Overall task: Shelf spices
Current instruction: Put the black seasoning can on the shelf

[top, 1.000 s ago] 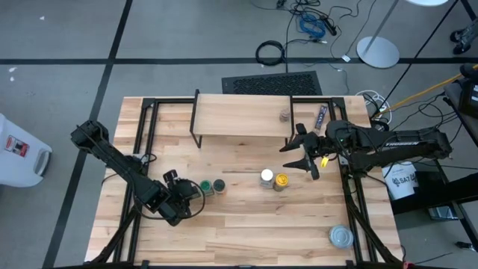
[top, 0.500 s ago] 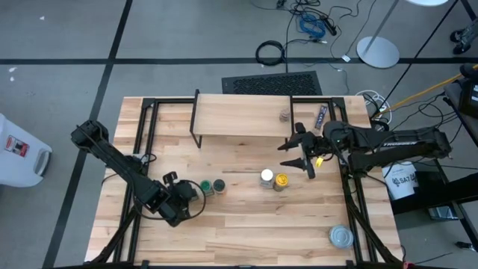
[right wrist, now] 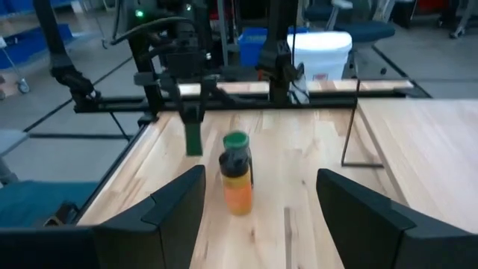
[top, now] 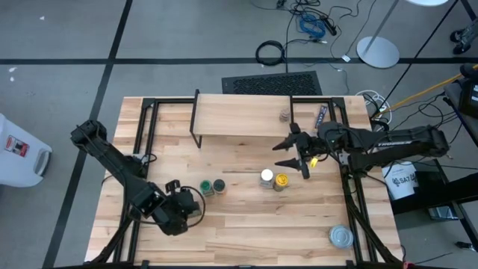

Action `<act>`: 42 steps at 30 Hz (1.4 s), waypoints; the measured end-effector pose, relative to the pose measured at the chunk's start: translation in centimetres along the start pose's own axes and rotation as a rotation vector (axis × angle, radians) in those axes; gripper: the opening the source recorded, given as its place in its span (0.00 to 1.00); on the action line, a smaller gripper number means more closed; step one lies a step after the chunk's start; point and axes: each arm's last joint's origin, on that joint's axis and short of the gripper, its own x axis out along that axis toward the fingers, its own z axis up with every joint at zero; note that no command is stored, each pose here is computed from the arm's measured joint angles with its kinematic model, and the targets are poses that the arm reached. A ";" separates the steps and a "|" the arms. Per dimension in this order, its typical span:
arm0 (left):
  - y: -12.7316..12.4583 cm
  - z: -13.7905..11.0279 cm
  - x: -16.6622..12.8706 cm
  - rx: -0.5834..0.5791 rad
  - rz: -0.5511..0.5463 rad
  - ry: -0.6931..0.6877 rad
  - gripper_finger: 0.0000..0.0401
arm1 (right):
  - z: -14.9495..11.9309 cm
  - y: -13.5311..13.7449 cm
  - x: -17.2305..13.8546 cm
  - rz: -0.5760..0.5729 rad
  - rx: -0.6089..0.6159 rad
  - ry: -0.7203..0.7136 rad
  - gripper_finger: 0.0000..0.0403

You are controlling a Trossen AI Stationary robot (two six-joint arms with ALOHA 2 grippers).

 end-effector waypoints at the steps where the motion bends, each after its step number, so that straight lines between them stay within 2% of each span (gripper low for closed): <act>1: -0.2 0.3 -0.3 0.017 -0.002 -0.018 0.37 | 0.1 0.0 0.2 0.002 -0.002 -0.013 0.60; 7: -0.5 3.0 -2.1 0.089 0.023 -0.167 0.37 | 0.4 0.5 2.2 0.040 -0.060 -0.093 0.61; 12: -0.2 5.5 -3.3 0.131 0.050 -0.246 0.37 | -0.1 1.0 4.2 -0.029 -0.109 -0.111 0.66; 15: 0.3 7.0 -3.9 0.159 0.078 -0.287 0.37 | -0.4 1.3 5.2 -0.027 -0.130 -0.089 0.70; 21: 1.7 10.4 -5.3 0.207 0.134 -0.375 0.37 | 1.2 2.4 7.1 -0.001 -0.171 -0.080 0.74; 25: 2.7 12.7 -6.2 0.212 0.143 -0.443 0.37 | 2.7 3.2 8.4 -0.083 -0.194 -0.086 0.74; 28: 3.7 14.1 -6.6 0.227 0.136 -0.461 0.37 | 3.6 3.7 9.3 -0.124 -0.208 -0.047 0.74; 33: 5.3 15.9 -7.6 0.214 0.103 -0.475 0.37 | 4.9 4.0 10.3 -0.128 -0.184 0.039 0.74; 39: 6.3 16.7 -7.7 0.217 0.011 -0.442 0.37 | 4.9 4.0 10.8 -0.133 -0.158 0.084 0.74; 42: 6.4 16.8 -7.6 0.212 0.011 -0.436 0.37 | 5.0 4.0 10.8 -0.136 -0.130 0.076 0.74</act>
